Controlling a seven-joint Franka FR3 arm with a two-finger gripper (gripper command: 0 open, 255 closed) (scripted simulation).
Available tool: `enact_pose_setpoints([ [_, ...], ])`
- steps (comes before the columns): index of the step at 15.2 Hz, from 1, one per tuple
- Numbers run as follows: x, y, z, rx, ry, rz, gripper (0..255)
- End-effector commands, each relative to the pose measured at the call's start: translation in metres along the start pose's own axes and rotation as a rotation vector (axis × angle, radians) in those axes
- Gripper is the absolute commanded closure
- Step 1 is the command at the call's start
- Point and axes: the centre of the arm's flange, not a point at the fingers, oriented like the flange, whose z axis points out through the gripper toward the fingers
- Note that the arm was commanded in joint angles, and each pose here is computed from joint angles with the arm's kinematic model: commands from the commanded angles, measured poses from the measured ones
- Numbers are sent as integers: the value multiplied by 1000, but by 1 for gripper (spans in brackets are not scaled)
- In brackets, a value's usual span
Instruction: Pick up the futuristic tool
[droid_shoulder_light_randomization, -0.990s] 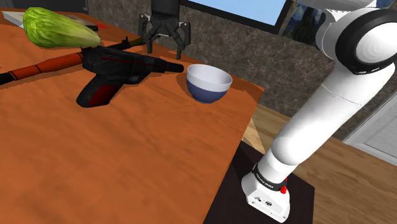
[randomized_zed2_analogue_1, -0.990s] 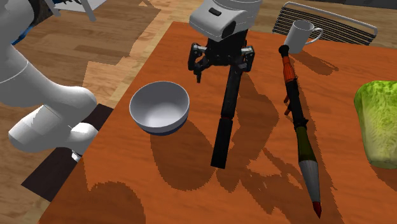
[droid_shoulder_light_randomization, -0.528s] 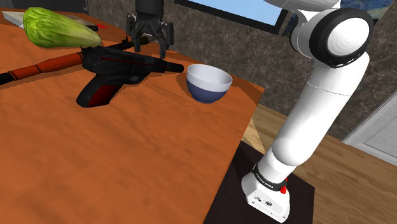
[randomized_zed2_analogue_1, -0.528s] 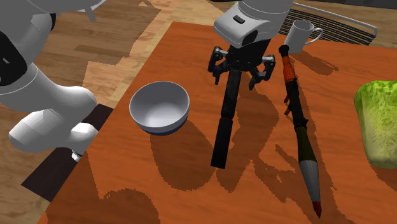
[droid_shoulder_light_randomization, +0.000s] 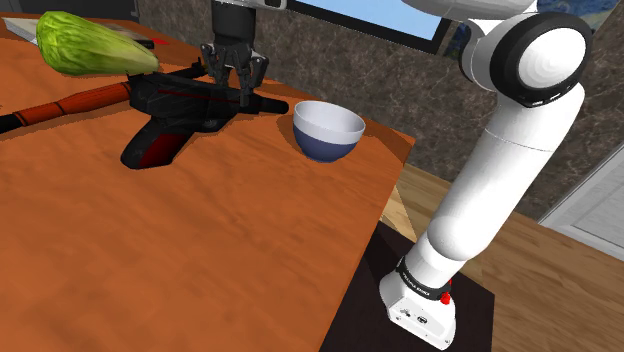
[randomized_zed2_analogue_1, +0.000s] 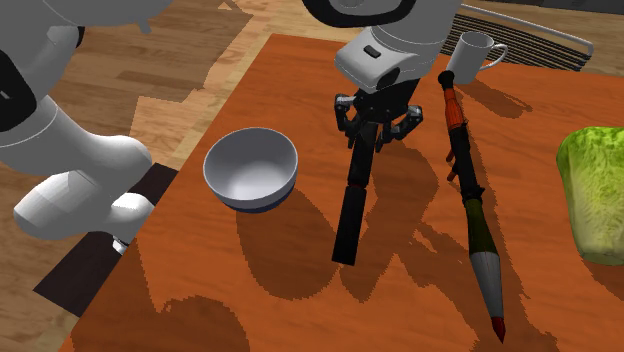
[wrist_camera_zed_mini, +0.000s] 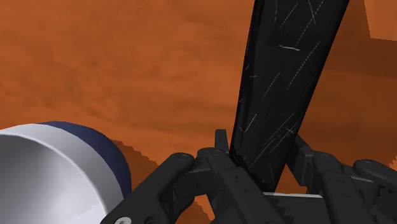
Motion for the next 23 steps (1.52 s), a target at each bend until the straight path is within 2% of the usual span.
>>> enact_pose_setpoints([
  [1, 0, 0, 1, -1, 0, -1, 255],
  [7, 0, 1, 1, -1, 0, -1, 255],
  [23, -3, 8, -79, -1, 0, -1, 255],
])
